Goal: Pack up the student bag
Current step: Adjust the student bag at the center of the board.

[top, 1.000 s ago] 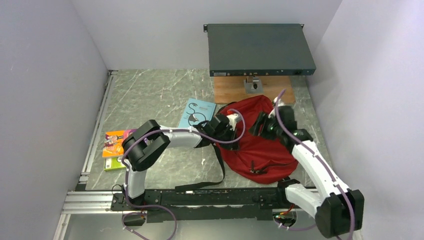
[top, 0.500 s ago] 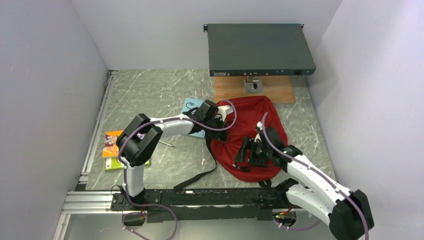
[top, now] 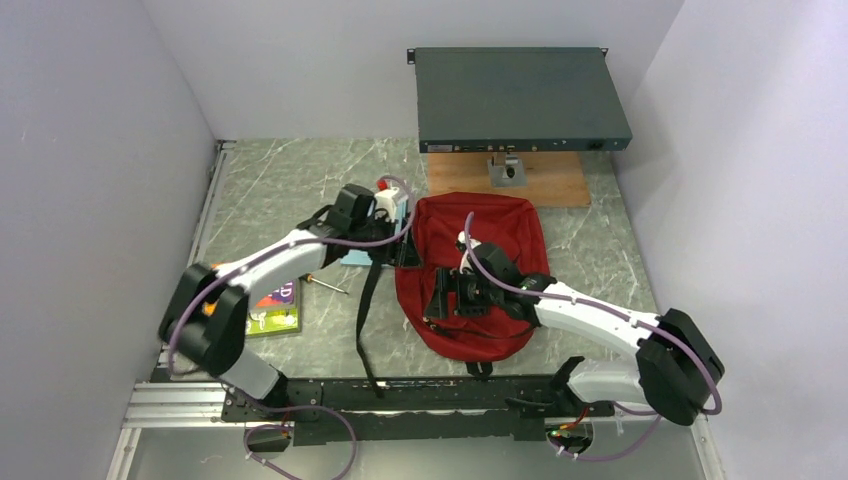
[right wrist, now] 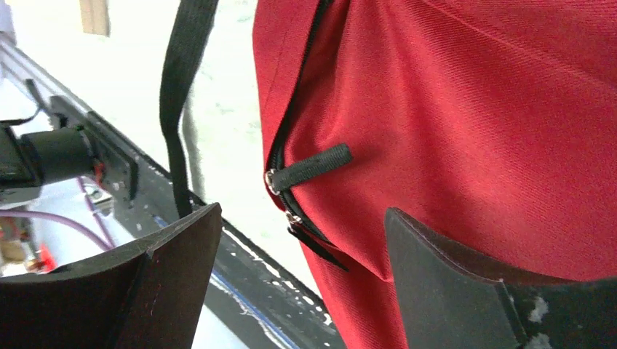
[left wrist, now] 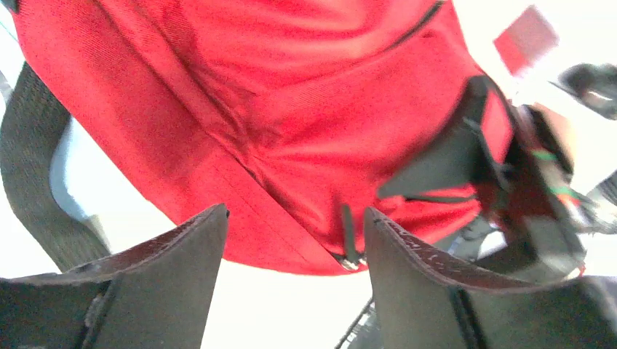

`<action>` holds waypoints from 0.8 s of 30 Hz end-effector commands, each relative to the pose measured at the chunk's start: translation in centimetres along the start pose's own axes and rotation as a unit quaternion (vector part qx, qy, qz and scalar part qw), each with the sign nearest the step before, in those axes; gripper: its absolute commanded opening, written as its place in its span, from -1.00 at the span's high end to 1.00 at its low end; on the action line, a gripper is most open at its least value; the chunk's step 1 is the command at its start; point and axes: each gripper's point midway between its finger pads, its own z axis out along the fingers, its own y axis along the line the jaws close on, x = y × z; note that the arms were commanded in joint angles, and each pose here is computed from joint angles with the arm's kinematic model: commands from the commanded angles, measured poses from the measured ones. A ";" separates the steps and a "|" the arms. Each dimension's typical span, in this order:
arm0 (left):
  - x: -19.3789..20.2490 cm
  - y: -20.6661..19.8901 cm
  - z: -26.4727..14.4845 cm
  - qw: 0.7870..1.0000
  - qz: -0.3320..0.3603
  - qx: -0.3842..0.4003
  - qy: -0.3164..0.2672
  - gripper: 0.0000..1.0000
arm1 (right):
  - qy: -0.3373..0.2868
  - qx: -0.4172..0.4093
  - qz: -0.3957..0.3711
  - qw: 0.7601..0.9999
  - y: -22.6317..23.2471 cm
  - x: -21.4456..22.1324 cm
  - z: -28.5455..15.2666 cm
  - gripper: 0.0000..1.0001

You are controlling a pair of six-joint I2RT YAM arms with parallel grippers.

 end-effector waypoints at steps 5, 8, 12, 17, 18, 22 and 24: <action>3.0 -4.9 -5.0 0.996 -0.029 0.061 -0.059 -0.37 | -0.012 0.037 -0.123 0.992 0.5 1.8 -2.0 -0.51; 5.1 -4.9 -5.2 0.993 -0.075 0.059 -0.064 -0.24 | -0.010 0.045 -0.126 0.991 0.4 2.9 -1.6 -0.20; 6.7 -5.5 -5.1 0.991 -0.108 0.048 -0.066 -0.35 | -0.010 0.093 -0.145 0.985 -0.8 3.5 -0.8 -0.16; 8.3 -5.9 -3.8 0.988 -0.150 0.015 -0.042 -0.40 | -0.017 0.141 -0.163 0.976 -1.2 3.5 0.0 -0.18; 8.6 -6.1 -3.4 0.987 -0.157 0.015 -0.035 -0.38 | -0.019 0.140 -0.166 0.976 -1.1 3.6 0.3 -0.18; 9.6 -6.0 -2.1 0.981 -0.194 0.002 -0.029 -0.24 | -0.037 0.149 -0.168 0.974 -0.6 3.3 0.9 0.07; 9.6 -5.7 -1.9 0.977 -0.210 0.000 -0.040 -0.20 | -0.043 0.160 -0.177 0.970 -0.4 3.3 0.8 0.29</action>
